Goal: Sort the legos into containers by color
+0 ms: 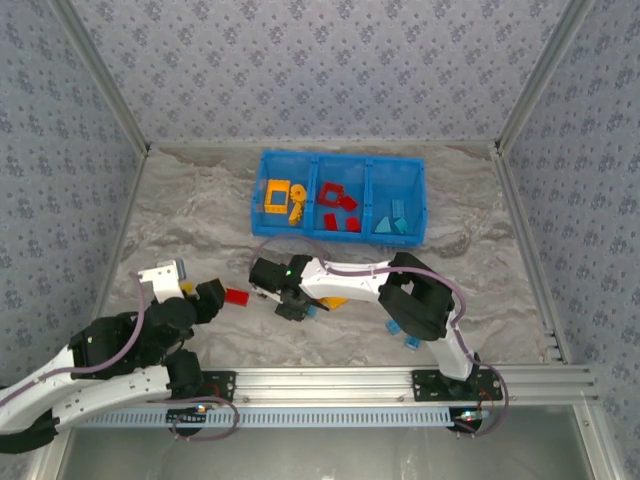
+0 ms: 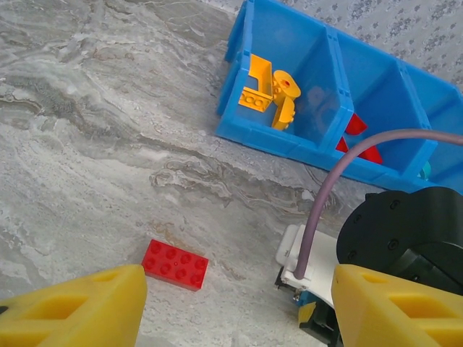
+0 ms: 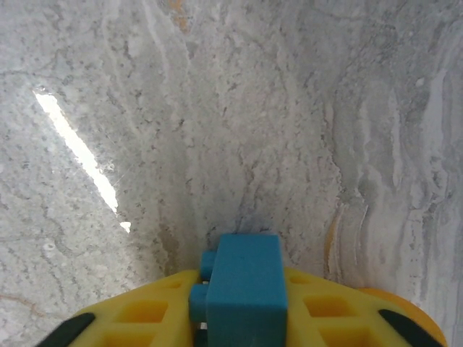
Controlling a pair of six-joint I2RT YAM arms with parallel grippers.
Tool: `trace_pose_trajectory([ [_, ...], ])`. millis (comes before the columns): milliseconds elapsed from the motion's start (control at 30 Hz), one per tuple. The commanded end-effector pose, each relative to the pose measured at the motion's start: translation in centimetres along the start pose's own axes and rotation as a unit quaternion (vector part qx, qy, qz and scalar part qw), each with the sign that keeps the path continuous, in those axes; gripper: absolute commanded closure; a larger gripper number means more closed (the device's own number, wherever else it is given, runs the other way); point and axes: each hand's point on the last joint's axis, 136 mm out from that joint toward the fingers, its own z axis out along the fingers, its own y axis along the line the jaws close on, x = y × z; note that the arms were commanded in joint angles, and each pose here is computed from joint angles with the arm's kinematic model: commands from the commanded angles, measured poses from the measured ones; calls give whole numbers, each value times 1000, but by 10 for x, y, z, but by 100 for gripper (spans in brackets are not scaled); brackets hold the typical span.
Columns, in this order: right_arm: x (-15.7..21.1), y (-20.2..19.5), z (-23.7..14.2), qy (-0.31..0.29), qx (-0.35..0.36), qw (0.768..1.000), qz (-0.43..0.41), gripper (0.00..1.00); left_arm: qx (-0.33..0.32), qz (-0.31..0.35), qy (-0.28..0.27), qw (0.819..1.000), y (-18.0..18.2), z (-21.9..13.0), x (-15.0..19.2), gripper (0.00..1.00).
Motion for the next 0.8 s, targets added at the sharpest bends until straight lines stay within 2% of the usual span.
trace_pose_trajectory([
  [0,-3,-4,-7,-9,3,1000,5,77,16,-1,-1,1000,-9,-2,-5,31],
  [67,-9,-7,-21,-29,6,999,17,80,26,2,-1,1000,-14,-2,-5,31],
  [167,-17,-28,-62,-79,18,995,60,81,72,23,9,997,-41,0,-5,30],
  [300,-2,-88,-124,-149,41,974,164,82,134,73,45,987,-100,8,2,29],
  [467,58,-188,-156,-182,92,921,331,81,187,117,82,972,-175,28,13,30],
  [533,84,-230,-157,-180,120,890,402,82,204,126,82,967,-200,37,14,29],
  [667,99,-294,-153,-234,89,826,504,80,231,130,88,960,-238,56,15,29],
  [767,97,-332,-135,-241,62,802,543,81,226,133,93,961,-256,74,22,29],
])
